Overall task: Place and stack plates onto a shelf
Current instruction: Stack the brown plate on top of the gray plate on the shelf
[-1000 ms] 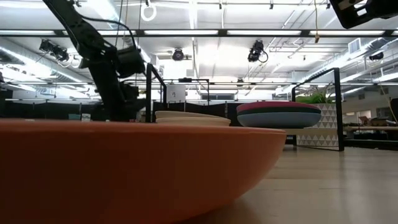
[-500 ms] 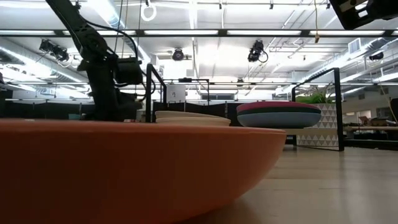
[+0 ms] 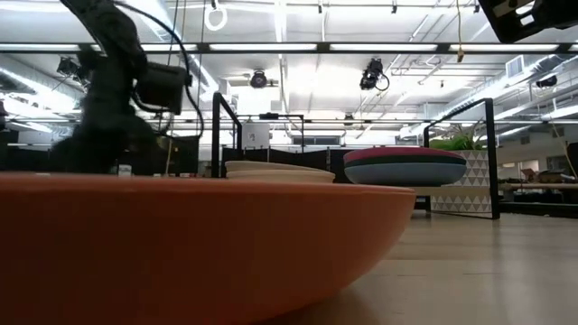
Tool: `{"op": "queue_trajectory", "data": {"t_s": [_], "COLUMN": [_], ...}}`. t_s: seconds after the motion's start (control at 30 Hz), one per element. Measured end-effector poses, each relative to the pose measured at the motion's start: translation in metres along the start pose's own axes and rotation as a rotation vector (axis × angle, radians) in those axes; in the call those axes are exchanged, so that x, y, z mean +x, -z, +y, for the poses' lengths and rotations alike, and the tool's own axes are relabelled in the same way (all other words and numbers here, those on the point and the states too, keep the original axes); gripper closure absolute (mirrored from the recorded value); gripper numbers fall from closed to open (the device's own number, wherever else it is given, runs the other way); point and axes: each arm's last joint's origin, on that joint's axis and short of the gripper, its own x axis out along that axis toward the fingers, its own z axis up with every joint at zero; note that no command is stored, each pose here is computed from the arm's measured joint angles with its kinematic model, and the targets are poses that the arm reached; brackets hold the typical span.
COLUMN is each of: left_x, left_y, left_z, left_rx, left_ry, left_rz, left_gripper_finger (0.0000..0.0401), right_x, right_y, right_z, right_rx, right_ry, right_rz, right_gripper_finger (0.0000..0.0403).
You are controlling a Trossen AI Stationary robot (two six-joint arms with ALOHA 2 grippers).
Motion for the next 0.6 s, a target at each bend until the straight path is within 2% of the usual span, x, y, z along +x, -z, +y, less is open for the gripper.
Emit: {"op": "queue_trajectory", "data": {"t_s": [0.37,0.6], "left_x": [-0.018,-0.016], "left_y": [0.052,0.078], "left_z": [-0.026,-0.05], "left_rx": [0.147,0.358], "left_ry": [0.043,0.097], "left_rz": [-0.022,-0.091], "left_gripper_finger": [0.0392,0.0392], "right_x": [0.0,0.0], "right_y": [0.0,0.0], "right_z": [0.0,0.0], "right_rx": [-0.001,-0.006], "right_ry": [0.0,0.0], "right_rz": [-0.001,-0.002], "right_gripper_finger": [0.0284,0.0284]}}
